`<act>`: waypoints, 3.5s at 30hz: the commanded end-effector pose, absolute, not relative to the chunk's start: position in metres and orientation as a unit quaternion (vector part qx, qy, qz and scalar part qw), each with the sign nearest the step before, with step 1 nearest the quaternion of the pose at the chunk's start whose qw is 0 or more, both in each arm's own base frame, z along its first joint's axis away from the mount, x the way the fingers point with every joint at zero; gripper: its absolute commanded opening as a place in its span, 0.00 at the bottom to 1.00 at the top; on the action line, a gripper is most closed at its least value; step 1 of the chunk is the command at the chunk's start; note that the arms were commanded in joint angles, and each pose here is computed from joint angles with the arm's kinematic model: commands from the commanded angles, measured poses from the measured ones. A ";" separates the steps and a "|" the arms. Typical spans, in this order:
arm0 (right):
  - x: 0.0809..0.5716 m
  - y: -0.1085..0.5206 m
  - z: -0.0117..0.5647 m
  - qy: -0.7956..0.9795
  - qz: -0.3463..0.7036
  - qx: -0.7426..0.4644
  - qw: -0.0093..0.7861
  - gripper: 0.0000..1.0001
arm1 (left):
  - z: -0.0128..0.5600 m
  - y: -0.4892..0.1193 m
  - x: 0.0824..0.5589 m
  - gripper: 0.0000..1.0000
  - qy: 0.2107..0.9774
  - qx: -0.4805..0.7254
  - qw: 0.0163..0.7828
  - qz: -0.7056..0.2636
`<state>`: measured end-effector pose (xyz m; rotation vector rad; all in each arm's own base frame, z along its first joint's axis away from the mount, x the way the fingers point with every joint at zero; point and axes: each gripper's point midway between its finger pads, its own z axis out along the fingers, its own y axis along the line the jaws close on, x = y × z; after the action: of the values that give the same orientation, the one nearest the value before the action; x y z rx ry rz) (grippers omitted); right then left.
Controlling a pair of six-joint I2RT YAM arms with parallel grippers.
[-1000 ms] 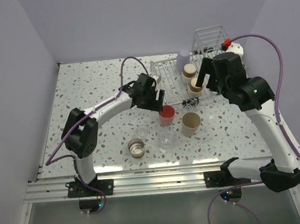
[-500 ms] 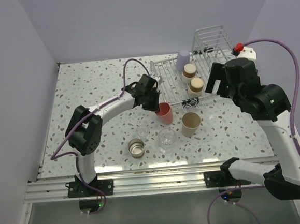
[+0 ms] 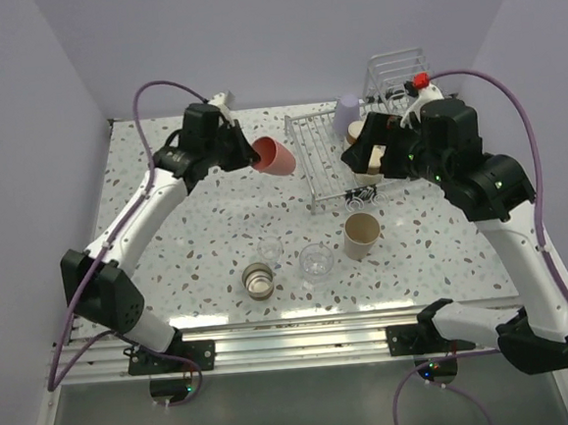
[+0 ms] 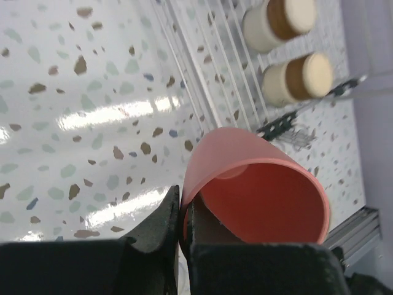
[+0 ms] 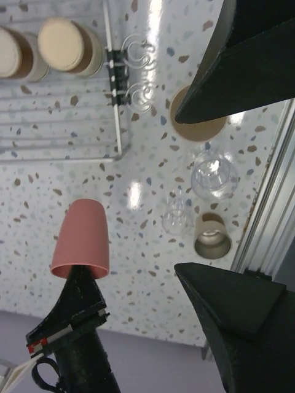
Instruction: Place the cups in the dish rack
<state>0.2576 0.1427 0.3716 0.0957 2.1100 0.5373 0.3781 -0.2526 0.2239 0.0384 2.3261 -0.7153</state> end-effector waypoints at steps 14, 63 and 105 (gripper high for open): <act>0.297 0.268 0.497 0.697 0.570 -0.003 0.435 0.98 | 0.434 -0.239 0.342 0.00 0.659 -0.014 0.437 -0.612; 0.342 0.296 0.471 0.680 0.629 0.079 0.369 0.92 | 0.433 -0.231 0.336 0.00 0.554 -0.060 0.394 -0.731; 0.408 0.243 0.445 0.727 0.526 0.126 0.423 0.00 | 0.301 -0.160 0.388 0.57 0.712 -0.214 0.338 -0.577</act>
<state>0.4023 0.2582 0.4323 0.3528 1.8430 1.4191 0.3921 -0.1886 0.3305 -0.4595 1.6993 -1.6581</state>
